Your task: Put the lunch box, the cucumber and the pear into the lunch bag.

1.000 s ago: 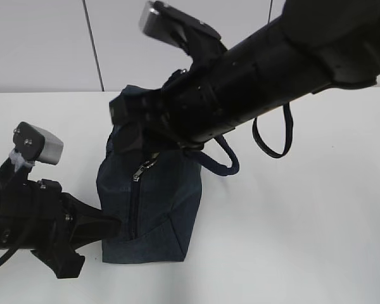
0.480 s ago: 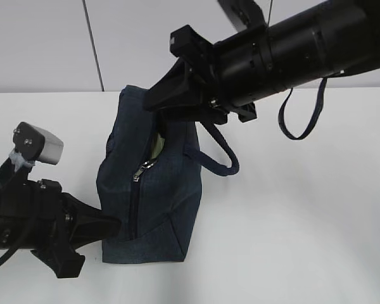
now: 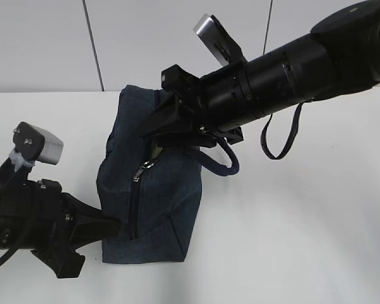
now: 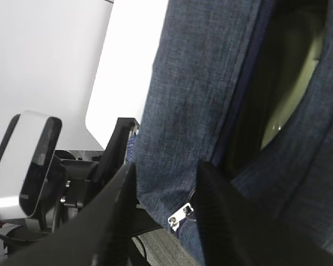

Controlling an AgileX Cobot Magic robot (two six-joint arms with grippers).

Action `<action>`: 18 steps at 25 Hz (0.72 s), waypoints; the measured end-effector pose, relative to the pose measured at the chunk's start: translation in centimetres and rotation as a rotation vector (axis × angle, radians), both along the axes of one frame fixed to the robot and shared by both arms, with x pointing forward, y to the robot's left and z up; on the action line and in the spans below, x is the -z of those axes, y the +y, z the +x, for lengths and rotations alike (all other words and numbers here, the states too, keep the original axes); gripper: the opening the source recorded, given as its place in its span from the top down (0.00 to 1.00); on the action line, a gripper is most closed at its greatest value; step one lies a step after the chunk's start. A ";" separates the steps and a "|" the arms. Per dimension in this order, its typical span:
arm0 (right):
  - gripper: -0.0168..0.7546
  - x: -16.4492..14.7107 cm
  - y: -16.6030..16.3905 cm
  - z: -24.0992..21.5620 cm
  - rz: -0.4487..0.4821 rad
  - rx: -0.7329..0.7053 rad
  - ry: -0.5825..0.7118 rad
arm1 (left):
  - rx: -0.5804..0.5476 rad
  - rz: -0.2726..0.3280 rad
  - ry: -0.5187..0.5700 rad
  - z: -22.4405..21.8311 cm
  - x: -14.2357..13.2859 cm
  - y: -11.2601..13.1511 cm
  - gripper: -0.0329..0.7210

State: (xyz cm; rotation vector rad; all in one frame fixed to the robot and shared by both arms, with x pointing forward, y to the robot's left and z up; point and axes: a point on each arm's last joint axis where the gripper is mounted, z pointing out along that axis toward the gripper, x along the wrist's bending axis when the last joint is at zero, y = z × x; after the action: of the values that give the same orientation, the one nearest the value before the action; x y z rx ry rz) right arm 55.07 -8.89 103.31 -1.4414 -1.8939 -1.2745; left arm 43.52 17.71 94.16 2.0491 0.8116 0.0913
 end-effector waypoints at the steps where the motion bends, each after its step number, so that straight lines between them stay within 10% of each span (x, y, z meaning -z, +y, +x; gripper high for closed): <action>1: 0.60 0.0 0.0 0.0 -0.002 -0.002 -0.003 | 0.000 0.000 0.000 0.0 0.0 0.0 0.97; 18: 0.60 2.7 0.3 0.7 -0.060 -0.028 0.041 | 0.000 0.000 0.000 0.0 0.0 0.0 0.97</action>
State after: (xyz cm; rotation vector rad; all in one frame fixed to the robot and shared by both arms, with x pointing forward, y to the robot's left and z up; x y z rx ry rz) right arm 55.80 -8.61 100.63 -1.4542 -1.9338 -1.1758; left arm 43.52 17.71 94.16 2.0491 0.8116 0.0913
